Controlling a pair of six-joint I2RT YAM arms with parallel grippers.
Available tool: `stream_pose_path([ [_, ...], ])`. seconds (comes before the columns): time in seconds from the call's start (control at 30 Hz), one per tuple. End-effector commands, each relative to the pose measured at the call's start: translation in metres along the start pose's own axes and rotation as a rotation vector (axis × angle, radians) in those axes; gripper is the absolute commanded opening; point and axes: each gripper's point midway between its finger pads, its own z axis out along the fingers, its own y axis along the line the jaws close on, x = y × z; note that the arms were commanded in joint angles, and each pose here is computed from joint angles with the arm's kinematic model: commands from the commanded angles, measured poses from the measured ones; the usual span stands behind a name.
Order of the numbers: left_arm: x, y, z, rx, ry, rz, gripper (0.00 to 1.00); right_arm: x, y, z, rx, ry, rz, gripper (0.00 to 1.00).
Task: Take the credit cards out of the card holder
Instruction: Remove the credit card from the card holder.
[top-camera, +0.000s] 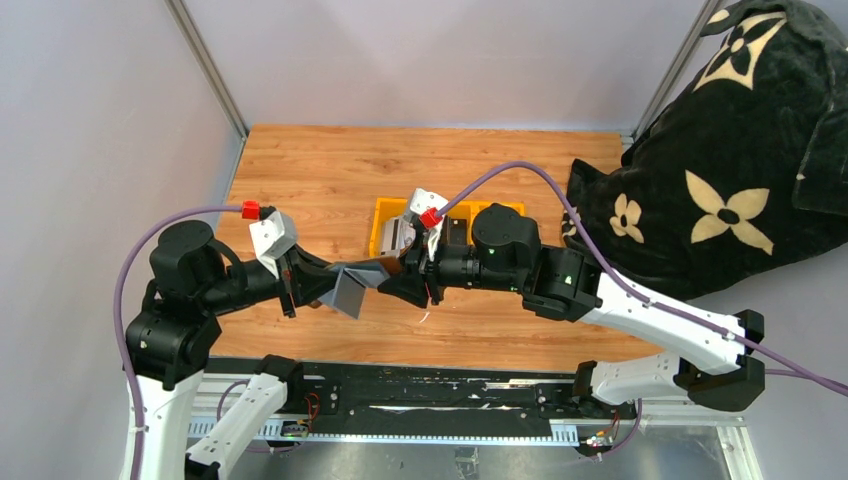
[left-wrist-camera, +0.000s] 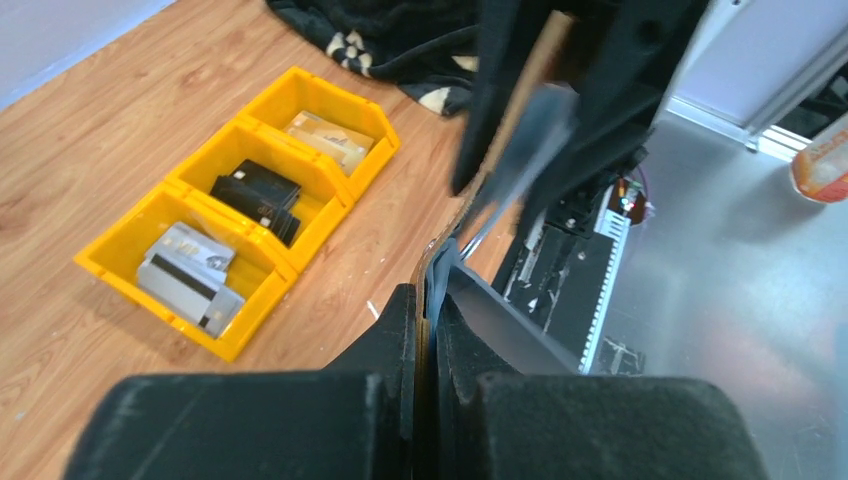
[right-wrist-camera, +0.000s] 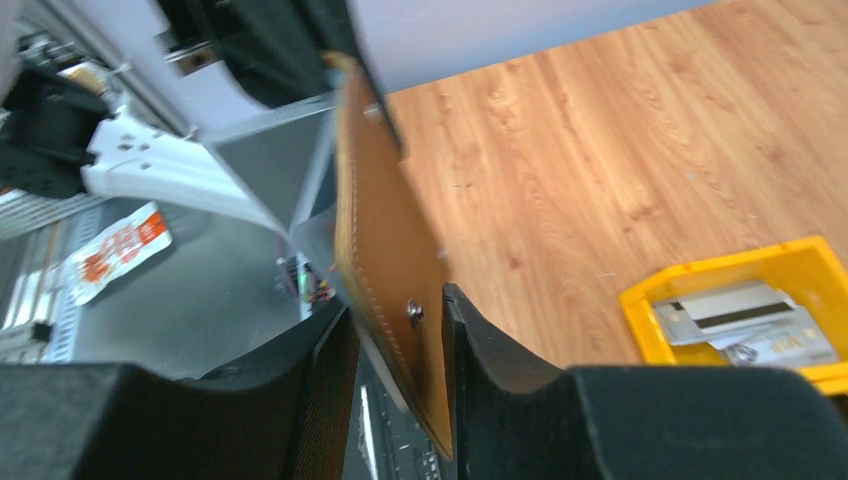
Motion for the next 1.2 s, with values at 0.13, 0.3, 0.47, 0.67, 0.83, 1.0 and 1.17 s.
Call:
stream_pose_path([
  [0.13,-0.015,-0.023,-0.004,0.096,-0.039,0.006,0.00,-0.005,-0.032,0.006,0.200,-0.074,-0.006,0.38],
  [0.3,-0.015,-0.026,-0.005,0.113,-0.041,0.010,0.00,-0.018,-0.013,0.004,0.105,-0.135,-0.016,0.25],
  [0.47,-0.011,-0.028,-0.005,0.128,-0.036,0.027,0.00,-0.023,0.037,-0.010,-0.166,-0.152,-0.058,0.17],
  [0.67,-0.006,-0.030,-0.004,0.161,-0.019,0.027,0.01,-0.020,0.057,-0.020,-0.279,-0.131,-0.062,0.01],
  [0.83,-0.007,-0.031,-0.006,0.149,-0.023,0.021,0.82,-0.024,0.046,-0.021,-0.213,-0.113,-0.045,0.00],
  [1.0,-0.005,-0.052,-0.014,0.229,-0.052,0.091,1.00,-0.037,0.034,-0.030,-0.139,-0.127,-0.051,0.00],
  [1.17,0.006,-0.057,-0.015,0.258,-0.048,0.084,1.00,-0.049,0.032,-0.036,-0.116,-0.136,-0.062,0.00],
])
